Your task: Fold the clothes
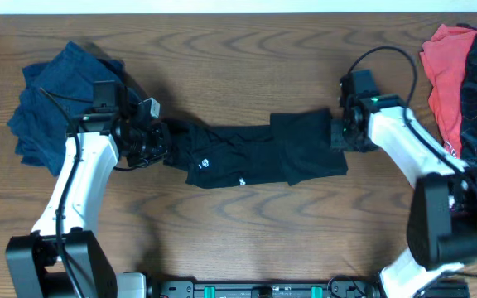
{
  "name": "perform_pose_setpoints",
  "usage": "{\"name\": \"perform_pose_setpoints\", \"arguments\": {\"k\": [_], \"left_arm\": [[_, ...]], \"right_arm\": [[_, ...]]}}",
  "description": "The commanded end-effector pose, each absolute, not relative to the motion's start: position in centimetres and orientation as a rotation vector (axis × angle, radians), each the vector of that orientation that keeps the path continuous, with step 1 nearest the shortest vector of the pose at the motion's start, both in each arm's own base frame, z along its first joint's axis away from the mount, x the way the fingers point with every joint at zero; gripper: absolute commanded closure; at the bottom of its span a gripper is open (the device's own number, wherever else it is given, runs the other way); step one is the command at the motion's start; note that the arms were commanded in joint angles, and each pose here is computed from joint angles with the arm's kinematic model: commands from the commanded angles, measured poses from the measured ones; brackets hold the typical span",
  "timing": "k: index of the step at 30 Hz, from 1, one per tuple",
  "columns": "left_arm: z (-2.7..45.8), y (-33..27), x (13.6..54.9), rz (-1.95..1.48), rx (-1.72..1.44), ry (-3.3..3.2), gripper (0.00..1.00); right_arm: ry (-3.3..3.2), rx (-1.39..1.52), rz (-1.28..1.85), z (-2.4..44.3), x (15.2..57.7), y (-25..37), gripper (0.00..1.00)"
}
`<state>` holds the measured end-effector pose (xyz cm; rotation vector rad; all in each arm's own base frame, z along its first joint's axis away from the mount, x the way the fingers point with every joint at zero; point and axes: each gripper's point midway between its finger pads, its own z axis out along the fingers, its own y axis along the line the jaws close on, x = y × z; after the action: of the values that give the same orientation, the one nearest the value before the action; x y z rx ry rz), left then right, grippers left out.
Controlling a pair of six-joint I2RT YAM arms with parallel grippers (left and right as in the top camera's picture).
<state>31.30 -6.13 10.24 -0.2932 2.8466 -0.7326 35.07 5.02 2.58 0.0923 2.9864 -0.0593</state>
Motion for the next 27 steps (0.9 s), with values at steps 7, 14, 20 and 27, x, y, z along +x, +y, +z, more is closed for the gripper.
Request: {"name": "perform_pose_setpoints", "arguments": {"k": [7,14,20,27], "left_arm": [[11.8,-5.8,32.1,-0.713,-0.284,2.807,0.94],[15.3,-6.8,33.8,-0.810,-0.232,2.720,0.94],[18.3,-7.7,35.1,-0.895,-0.213,2.643,0.94],[21.7,-10.5,35.7,-1.173,-0.223,2.533,0.94]], "right_arm": [[3.049,0.016,0.014,-0.3,34.7,6.9,0.51],[3.098,-0.037,0.031,-1.9,33.7,9.0,0.51],[3.125,-0.051,0.051,-2.3,32.4,11.8,0.51],[3.152,-0.066,0.198,-2.2,30.7,16.3,0.52]]}}
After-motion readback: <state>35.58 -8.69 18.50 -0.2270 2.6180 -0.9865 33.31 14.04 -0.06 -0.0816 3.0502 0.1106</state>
